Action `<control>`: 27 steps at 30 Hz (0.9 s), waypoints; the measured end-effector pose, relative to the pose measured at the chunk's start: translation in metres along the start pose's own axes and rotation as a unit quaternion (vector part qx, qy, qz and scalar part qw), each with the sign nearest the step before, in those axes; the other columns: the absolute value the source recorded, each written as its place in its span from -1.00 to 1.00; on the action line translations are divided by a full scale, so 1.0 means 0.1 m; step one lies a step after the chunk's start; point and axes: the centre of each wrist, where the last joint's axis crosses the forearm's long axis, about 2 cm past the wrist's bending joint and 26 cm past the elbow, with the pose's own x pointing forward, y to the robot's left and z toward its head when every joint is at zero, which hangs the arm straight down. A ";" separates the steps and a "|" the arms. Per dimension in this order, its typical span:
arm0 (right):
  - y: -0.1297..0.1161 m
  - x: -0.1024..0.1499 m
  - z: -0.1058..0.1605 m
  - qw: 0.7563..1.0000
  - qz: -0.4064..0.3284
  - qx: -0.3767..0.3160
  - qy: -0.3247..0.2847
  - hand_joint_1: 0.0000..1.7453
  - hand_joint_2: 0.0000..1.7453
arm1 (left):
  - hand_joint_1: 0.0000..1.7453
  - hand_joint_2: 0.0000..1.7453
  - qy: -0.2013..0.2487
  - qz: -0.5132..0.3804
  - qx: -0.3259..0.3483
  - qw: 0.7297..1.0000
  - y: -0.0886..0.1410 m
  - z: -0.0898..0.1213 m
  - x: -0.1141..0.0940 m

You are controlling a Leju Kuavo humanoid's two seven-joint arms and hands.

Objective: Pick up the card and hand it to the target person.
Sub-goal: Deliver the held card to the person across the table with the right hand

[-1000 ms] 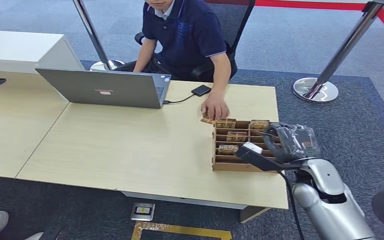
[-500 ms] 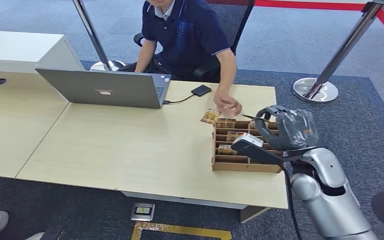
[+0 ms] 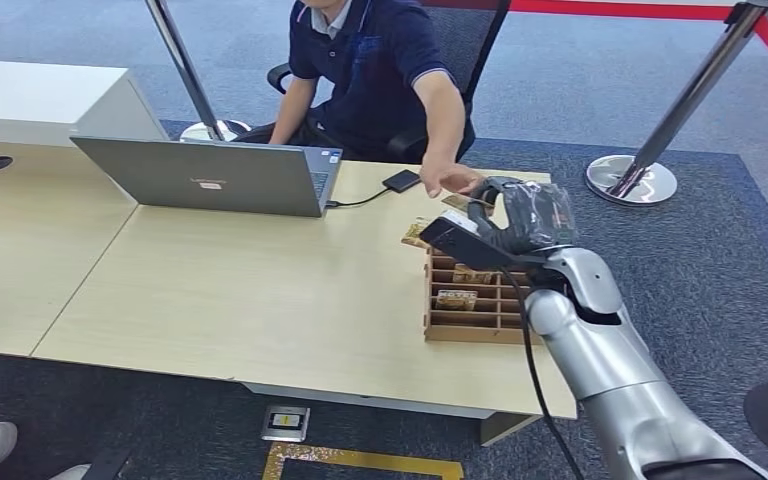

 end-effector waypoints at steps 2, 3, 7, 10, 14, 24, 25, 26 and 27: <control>0.00 0.02 -0.04 1.000 -0.001 0.005 0.002 1.00 1.00 | -1.00 1.00 0.002 0.001 0.000 1.000 0.00 0.00 0.00; 0.00 0.03 -0.05 1.000 -0.002 0.007 0.003 1.00 1.00 | -1.00 1.00 0.003 0.001 0.001 1.000 0.00 0.00 0.00; 0.00 0.08 -0.12 1.000 -0.002 0.010 0.005 0.38 1.00 | -1.00 1.00 0.008 0.003 0.002 1.000 0.00 0.00 0.01; -0.01 0.12 -0.15 1.000 -0.007 -0.003 0.011 -1.00 1.00 | -1.00 1.00 0.010 0.003 0.003 1.000 0.00 0.00 0.01; -0.01 0.13 -0.14 0.999 -0.024 -0.041 0.025 -1.00 -0.50 | -1.00 1.00 0.013 0.004 0.004 1.000 -0.01 0.00 0.01; 0.15 0.21 0.59 0.983 -0.066 -0.149 0.082 -1.00 1.00 | -1.00 1.00 0.024 0.011 0.005 1.000 -0.03 0.00 -0.01; 0.16 0.24 0.71 0.982 -0.062 -0.153 0.094 -1.00 1.00 | -1.00 1.00 0.025 0.012 0.005 1.000 -0.03 0.00 -0.01; 0.18 0.26 0.86 0.981 -0.060 -0.154 0.106 -1.00 1.00 | -1.00 1.00 0.026 0.013 0.005 1.000 -0.03 0.00 -0.01; 0.20 0.30 1.01 0.979 -0.059 -0.156 0.119 -1.00 1.00 | -1.00 1.00 0.028 0.014 0.005 0.999 -0.03 0.00 -0.02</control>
